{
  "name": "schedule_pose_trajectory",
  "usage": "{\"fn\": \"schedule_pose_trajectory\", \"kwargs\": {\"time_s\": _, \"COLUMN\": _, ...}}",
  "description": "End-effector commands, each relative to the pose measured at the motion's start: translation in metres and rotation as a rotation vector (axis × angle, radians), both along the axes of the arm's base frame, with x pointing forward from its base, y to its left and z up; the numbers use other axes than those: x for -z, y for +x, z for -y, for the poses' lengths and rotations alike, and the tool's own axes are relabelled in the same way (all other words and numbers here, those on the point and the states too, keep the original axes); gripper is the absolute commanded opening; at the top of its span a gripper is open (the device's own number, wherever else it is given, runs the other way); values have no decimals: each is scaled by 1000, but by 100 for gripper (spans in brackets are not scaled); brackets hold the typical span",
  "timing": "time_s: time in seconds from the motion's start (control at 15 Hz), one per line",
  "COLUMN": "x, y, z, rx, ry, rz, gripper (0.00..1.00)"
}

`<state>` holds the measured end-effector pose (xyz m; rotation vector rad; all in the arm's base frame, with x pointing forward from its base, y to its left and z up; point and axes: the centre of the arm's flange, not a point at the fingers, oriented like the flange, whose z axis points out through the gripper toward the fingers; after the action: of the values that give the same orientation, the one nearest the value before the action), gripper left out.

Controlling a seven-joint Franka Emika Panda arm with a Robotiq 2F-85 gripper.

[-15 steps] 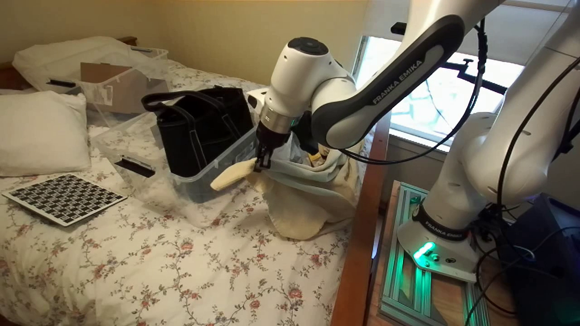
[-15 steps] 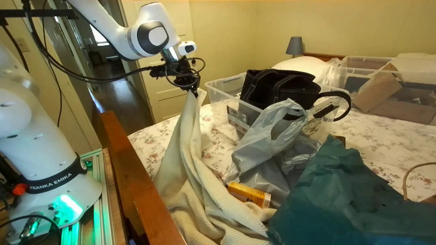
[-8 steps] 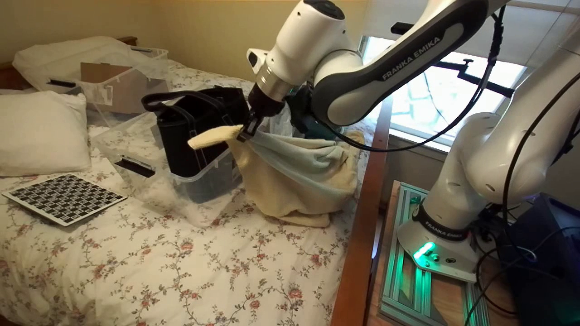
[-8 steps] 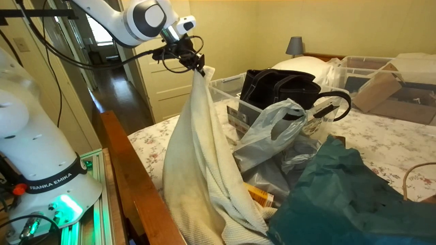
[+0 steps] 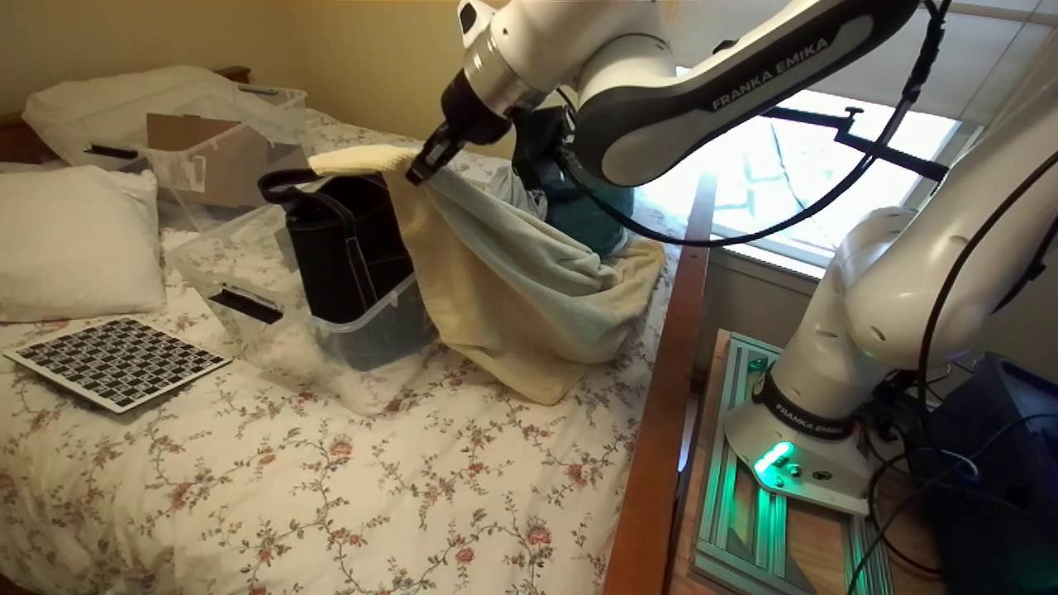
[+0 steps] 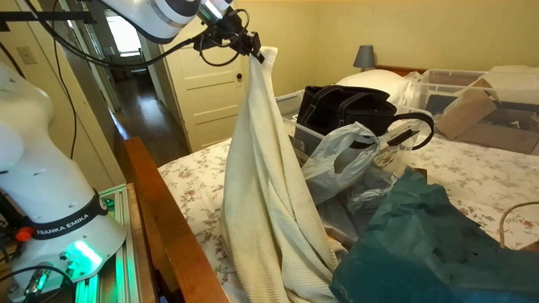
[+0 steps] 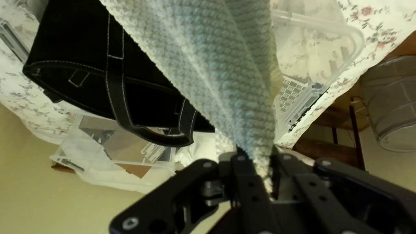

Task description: Move the towel on the bed to the right.

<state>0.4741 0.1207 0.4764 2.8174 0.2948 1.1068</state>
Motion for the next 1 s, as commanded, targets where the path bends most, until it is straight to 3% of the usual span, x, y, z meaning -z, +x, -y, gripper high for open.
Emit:
{"fn": "schedule_pose_trajectory", "kwargs": {"time_s": 0.0, "x": -37, "y": 10, "z": -15, "rx": 36, "ry": 7, "rz": 93, "gripper": 3}}
{"fn": "schedule_pose_trajectory", "kwargs": {"time_s": 0.73, "x": -116, "y": 32, "z": -31, "rx": 54, "ry": 47, "rz": 286, "gripper": 3}}
{"fn": "schedule_pose_trajectory", "kwargs": {"time_s": 0.93, "x": -127, "y": 37, "z": -29, "rx": 68, "ry": 46, "rz": 300, "gripper": 3}}
